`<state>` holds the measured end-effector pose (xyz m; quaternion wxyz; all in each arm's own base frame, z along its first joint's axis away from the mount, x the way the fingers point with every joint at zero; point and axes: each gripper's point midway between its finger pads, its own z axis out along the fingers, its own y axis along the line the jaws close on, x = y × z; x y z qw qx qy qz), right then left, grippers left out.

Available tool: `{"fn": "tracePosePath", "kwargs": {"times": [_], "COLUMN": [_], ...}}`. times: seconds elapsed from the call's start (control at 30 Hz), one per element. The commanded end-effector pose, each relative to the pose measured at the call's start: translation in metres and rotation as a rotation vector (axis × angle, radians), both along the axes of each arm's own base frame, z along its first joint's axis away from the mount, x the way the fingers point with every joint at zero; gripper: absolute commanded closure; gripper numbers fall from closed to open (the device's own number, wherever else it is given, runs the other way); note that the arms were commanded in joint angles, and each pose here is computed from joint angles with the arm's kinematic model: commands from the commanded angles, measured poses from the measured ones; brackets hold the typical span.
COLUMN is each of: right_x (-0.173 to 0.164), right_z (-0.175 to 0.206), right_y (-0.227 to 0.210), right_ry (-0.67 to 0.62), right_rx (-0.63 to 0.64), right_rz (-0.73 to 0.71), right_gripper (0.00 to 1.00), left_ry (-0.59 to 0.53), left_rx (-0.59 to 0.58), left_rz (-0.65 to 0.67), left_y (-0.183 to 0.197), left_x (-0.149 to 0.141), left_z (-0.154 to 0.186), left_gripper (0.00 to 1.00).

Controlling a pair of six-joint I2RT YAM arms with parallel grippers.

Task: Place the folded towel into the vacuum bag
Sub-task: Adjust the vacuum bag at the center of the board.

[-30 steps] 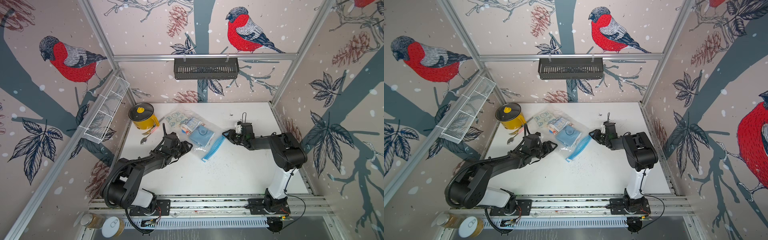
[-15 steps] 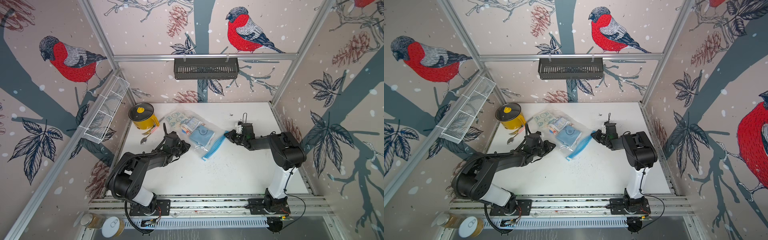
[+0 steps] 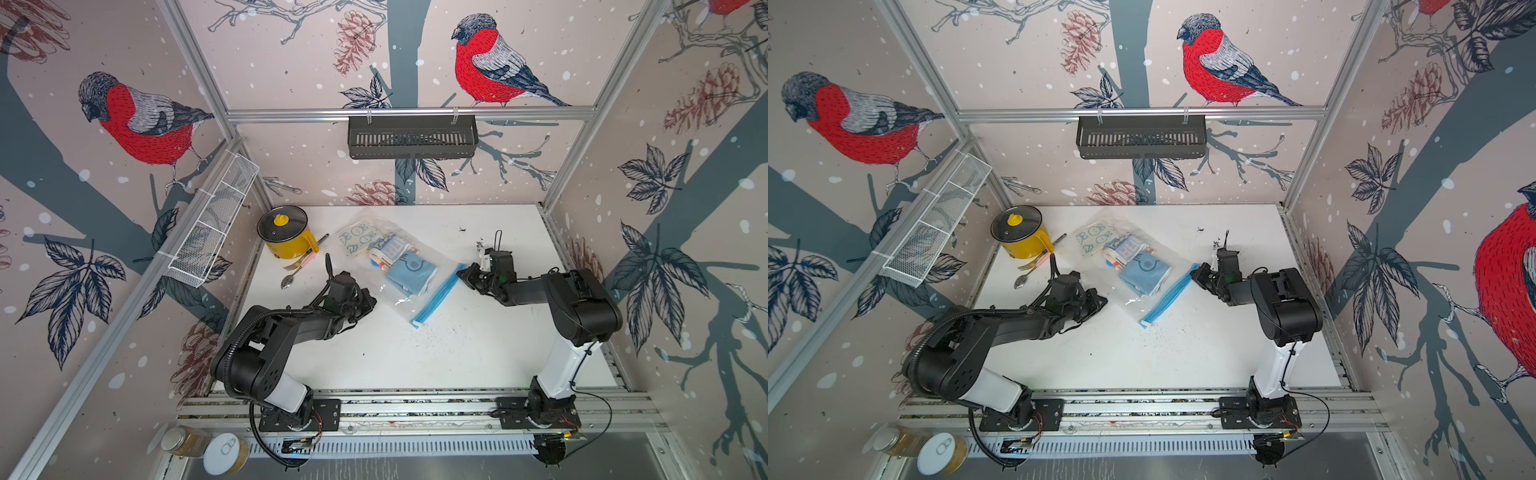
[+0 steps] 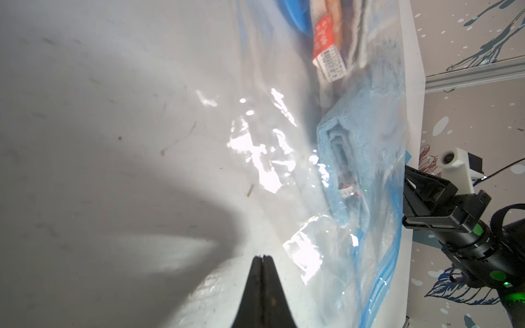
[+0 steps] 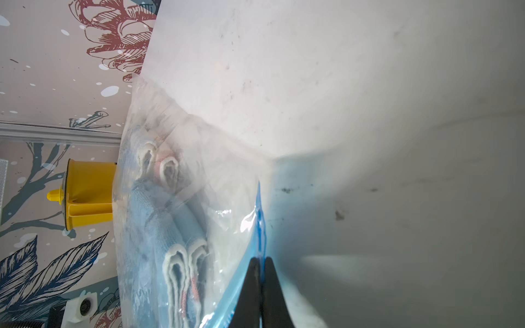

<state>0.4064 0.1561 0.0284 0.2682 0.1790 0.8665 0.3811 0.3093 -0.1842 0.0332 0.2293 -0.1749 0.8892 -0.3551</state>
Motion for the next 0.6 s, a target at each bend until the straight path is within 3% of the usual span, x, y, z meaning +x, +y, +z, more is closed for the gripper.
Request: {"fn": "tracePosePath", "kwargs": {"times": [0.0,0.13,0.17,0.33,0.43,0.57], "right_x": [-0.004,-0.02,-0.025,-0.049,-0.063,-0.077], "right_z": [-0.005,-0.011,-0.012,-0.01,-0.007,0.002], "right_y": [-0.012,-0.027,-0.032,-0.051,-0.052,-0.039], "right_ry": [0.027,0.069,0.08,0.111,0.114,0.094], "right_rx": [-0.026,-0.046,-0.054,-0.091,-0.096,-0.099], "right_rz": [-0.052,-0.096,-0.11,-0.172,-0.172,-0.122], "right_gripper": [0.98,0.99,0.99,0.99,0.99,0.98], "left_ry": [-0.046,-0.065,-0.069,-0.109,-0.142,-0.178], "left_rx": [0.005,0.007,0.004,-0.011,-0.028,-0.067], "left_rz": [-0.002,-0.012,-0.012,-0.016,-0.026,-0.056], "left_y": [0.001,0.0,0.0,-0.002,-0.006,-0.017], "left_x": [0.005,0.006,0.007,0.01,0.015,0.024], "left_z": [0.008,0.014,0.015,0.029,0.04,0.051], "left_gripper": [1.0,1.0,0.95,0.38,0.26,0.24]}}
